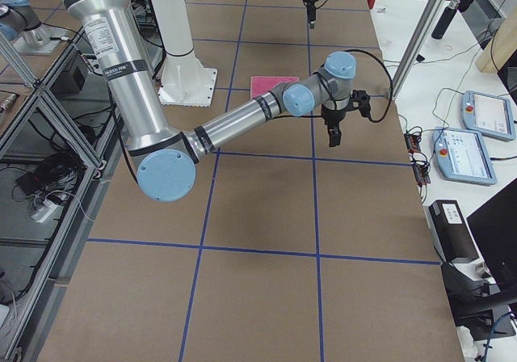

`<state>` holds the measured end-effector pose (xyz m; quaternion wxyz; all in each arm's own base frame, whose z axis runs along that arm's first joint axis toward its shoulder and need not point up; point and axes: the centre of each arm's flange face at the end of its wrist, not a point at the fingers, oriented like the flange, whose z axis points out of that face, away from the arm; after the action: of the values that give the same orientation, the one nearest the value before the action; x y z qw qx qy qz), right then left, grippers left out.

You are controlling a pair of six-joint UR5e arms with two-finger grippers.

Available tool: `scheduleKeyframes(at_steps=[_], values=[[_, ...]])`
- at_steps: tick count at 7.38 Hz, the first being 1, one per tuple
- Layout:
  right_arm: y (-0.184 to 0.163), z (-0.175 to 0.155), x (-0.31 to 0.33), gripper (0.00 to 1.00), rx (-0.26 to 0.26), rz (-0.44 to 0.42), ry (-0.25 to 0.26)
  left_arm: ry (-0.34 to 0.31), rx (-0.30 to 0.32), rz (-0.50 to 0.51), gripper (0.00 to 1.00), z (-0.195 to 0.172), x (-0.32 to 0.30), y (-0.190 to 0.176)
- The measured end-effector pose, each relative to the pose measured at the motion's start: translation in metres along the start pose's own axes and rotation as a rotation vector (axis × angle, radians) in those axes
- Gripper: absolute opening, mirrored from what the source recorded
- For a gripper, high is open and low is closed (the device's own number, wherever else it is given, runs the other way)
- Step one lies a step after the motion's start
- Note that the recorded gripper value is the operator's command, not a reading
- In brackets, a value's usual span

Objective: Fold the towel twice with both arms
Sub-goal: 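Move the left gripper to the pink towel's corner nearest the robot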

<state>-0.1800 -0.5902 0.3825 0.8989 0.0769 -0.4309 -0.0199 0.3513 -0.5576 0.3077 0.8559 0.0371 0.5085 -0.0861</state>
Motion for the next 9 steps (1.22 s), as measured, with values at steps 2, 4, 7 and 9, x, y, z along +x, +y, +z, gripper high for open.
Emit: scheduleKeyframes(at_steps=[2, 4, 7, 9], values=[[0.021, 0.041, -0.044, 1.0, -0.033, 0.01, -0.048, 0.031, 0.001, -0.094, 1.0, 0.036, 0.043, 0.063], [0.028, 0.056, -0.06, 1.0, -0.049, 0.009, -0.059, 0.074, -0.052, -0.152, 1.0, 0.043, 0.077, 0.121], [0.027, 0.062, -0.062, 1.0, -0.066, 0.144, -0.06, 0.07, -0.07, -0.166, 0.99, 0.08, 0.108, 0.204], [0.028, 0.061, -0.065, 0.99, -0.067, 0.166, -0.065, 0.054, -0.091, -0.156, 0.99, 0.101, 0.116, 0.241]])
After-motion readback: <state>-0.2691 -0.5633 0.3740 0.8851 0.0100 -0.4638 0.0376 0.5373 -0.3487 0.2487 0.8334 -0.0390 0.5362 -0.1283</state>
